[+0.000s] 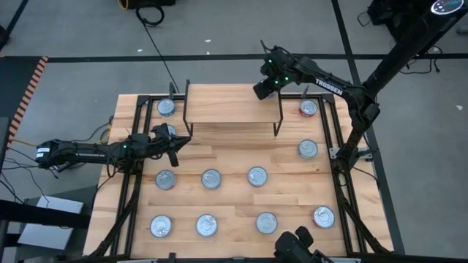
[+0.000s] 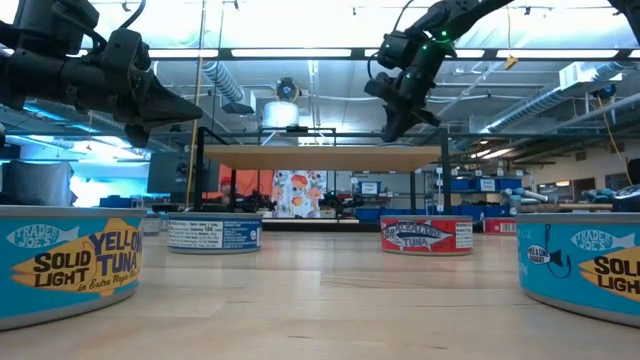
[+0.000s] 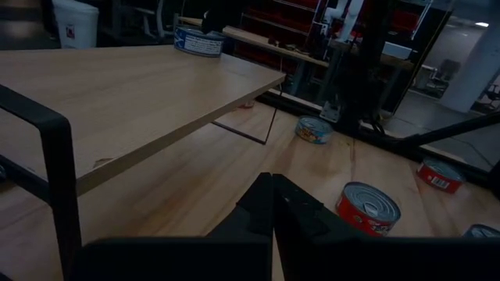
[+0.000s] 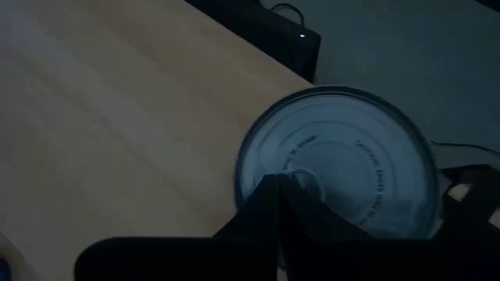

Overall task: Stack canned seafood by type on shelf
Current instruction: Put the middle right blue tuna can on the shelf, then put the middle left red tuna can on the shelf

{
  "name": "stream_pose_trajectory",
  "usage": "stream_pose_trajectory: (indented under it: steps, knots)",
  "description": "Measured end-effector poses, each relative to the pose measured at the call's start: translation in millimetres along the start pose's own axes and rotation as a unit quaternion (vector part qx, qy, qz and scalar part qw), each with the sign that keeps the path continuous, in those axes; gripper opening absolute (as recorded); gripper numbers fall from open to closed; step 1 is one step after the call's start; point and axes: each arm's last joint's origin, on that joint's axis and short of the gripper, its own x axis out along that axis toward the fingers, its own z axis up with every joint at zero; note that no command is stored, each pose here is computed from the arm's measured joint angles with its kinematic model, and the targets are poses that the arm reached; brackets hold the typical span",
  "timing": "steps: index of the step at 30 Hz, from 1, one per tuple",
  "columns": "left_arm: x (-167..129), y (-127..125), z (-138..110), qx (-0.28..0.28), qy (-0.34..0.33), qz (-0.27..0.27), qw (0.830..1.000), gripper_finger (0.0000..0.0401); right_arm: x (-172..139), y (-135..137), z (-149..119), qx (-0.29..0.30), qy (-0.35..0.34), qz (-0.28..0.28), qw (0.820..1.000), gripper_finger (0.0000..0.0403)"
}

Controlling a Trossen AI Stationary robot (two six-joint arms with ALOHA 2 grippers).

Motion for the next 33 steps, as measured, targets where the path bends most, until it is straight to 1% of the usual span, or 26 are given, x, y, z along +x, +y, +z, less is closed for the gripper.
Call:
stream_pose_trajectory:
  steps: [7,17,19,21,24,27,30,33]
  knots:
    - [0,0,0,0.000,0.000,0.000,1.000,0.0007,2,7,-2,-0.010,0.008,0.025,1.000,0.0007]
    - [0,0,0,0.000,0.000,0.000,1.000,0.0007,2,13,-1,-0.019,0.000,0.042,0.999,0.0007]
    - [0,0,0,-0.001,-0.002,-0.001,1.000,0.0007,-3,16,0,-0.021,-0.011,0.046,0.999,0.0008]
    - [0,0,1,-0.014,-0.005,-0.003,1.000,0.0007,-16,21,4,-0.028,-0.032,0.054,0.998,0.0010]
    - [0,-1,2,-0.047,-0.012,-0.006,0.999,0.0007,-39,30,6,-0.051,-0.065,0.067,0.994,0.0016]
    - [0,-2,8,-0.078,-0.038,-0.015,0.996,0.0007,-57,43,3,-0.089,-0.089,0.082,0.989,0.0021]
    - [-1,-3,15,-0.088,-0.076,-0.018,0.993,0.0007,-68,56,-3,-0.137,-0.102,0.094,0.981,0.0016]
    - [-2,-4,20,-0.094,-0.102,-0.023,0.990,0.0007,-72,73,-8,-0.165,-0.114,0.112,0.973,0.0006]
